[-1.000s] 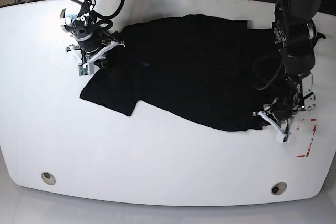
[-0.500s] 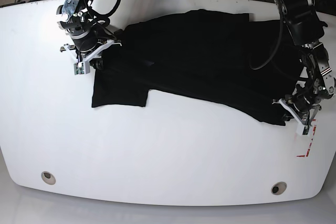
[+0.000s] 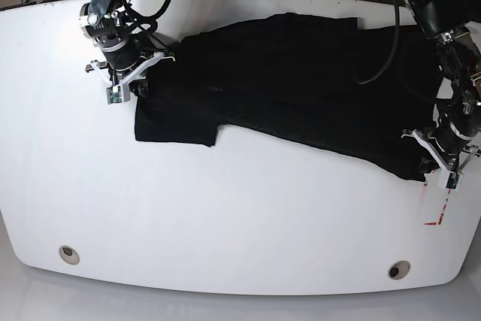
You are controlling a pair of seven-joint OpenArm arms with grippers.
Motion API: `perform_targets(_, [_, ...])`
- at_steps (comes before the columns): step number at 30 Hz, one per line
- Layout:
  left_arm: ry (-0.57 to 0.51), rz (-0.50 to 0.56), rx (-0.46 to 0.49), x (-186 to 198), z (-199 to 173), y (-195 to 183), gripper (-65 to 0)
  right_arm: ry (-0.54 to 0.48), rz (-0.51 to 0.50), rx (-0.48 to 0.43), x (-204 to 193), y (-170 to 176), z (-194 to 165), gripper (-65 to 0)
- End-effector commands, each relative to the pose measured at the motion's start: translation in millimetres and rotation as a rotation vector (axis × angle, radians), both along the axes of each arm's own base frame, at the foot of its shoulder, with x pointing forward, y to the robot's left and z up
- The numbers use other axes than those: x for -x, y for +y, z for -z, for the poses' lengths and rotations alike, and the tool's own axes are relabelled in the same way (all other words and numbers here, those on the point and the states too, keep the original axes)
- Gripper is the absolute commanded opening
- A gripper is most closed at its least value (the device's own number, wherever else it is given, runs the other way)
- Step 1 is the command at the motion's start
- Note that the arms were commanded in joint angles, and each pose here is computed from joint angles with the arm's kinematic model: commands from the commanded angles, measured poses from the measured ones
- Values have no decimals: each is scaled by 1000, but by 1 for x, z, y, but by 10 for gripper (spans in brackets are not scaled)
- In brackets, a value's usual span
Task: Layout the t-shirt on the table in an organized manner, then fold the t-shirt properly
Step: 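Lift the black t-shirt with both grippers and pull the grippers apart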
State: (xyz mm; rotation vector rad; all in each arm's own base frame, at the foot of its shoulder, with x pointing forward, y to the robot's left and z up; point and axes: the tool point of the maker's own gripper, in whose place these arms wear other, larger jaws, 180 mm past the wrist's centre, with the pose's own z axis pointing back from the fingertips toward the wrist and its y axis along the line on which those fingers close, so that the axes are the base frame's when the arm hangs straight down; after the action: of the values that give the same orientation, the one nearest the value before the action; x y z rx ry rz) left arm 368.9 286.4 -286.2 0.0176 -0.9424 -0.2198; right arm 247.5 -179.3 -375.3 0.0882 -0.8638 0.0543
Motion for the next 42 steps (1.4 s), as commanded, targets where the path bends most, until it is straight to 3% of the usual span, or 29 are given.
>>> perform_targets(1, [-88,12,-24,-9,-30,-1,-650,-101,-2,10,-22,-4,-25,-645])
perform_targets(4, [-124,42,-14,-13,-39,-19,-650,-127,-11,34,-32,-10,-34,-645])
perform_targets(9, [-263,161,-65,-24,-88,-66,-650,-160,-19,79,-61,-22,-57,-644])
perform_targets(13, [-363,200,-97,-32,-126,-81,-650,-201,-21,126,-87,-34,-83,-644])
perform_targets(17, [-408,185,-119,-43,-157,-79,-650,-249,-15,178,-111,-49,-114,-644])
perform_targets(25, [-607,145,-145,-65,-257,-75,-650,-389,14,294,-155,-81,-204,-644])
perform_targets(33, [-850,112,-184,-59,-367,-72,-650,-528,-17,452,-185,-83,-305,-644])
perform_targets(37, [-928,49,-228,-49,-415,-62,-650,-616,-15,516,-189,-86,-352,-644])
perform_targets(42, [-995,27,-215,-44,-457,-55,-650,-725,-23,584,-192,-79,-411,-644])
